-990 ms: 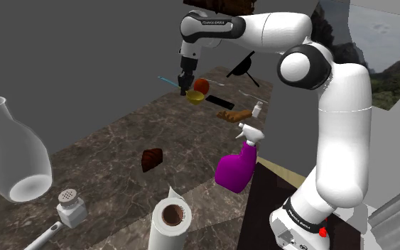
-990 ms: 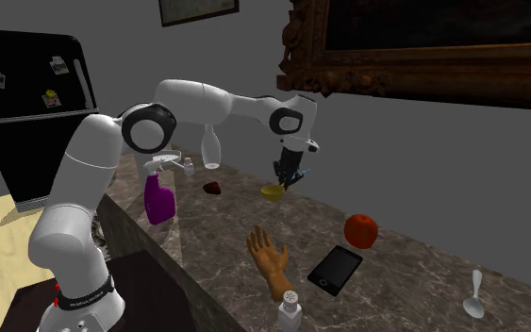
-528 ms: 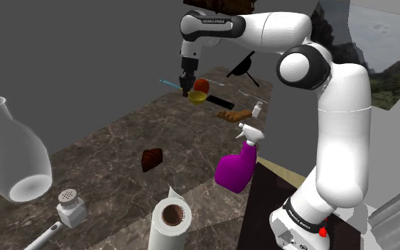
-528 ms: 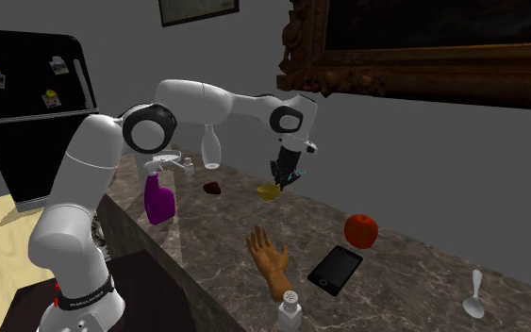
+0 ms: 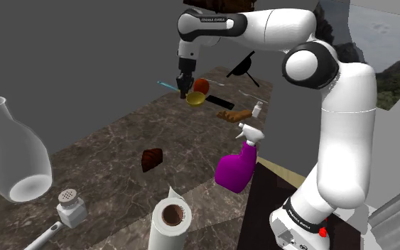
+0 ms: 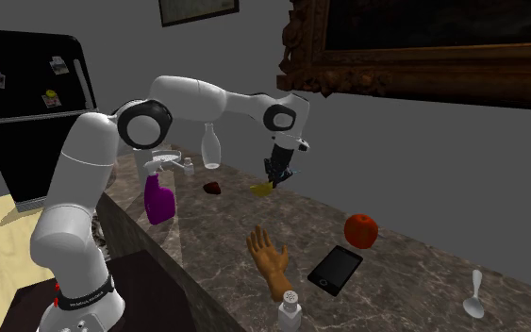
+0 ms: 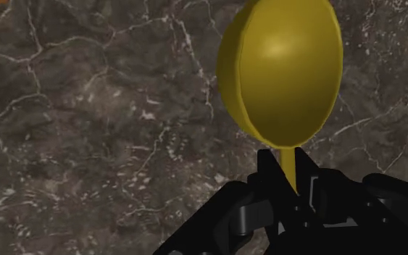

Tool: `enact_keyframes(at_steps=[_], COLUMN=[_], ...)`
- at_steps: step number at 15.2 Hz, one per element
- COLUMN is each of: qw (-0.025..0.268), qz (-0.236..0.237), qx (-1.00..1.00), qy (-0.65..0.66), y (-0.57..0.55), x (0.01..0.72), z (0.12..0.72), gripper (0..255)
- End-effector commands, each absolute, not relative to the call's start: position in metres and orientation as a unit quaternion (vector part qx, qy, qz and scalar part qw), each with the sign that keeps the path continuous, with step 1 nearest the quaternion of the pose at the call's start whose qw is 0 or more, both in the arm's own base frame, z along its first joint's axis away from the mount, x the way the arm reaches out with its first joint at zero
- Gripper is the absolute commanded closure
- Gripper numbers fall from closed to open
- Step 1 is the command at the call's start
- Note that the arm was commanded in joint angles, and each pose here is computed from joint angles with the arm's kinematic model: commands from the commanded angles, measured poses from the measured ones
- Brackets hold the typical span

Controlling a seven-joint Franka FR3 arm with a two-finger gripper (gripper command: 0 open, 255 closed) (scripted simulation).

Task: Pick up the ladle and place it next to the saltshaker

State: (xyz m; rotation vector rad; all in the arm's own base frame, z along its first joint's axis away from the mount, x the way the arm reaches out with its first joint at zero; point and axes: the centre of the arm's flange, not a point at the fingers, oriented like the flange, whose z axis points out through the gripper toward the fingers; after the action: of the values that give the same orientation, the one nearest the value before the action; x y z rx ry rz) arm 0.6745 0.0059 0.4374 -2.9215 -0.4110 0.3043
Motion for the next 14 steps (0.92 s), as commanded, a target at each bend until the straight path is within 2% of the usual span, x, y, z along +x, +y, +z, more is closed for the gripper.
enact_keyframes(at_steps=[1,14], qw=[0.08,0.08], qz=[0.053,0.053], qx=[-0.983,-0.983], qy=[-0.153,-0.153], y=[0.043,0.19], x=[0.652,0.563], z=[0.496,0.496], gripper=[255,255])
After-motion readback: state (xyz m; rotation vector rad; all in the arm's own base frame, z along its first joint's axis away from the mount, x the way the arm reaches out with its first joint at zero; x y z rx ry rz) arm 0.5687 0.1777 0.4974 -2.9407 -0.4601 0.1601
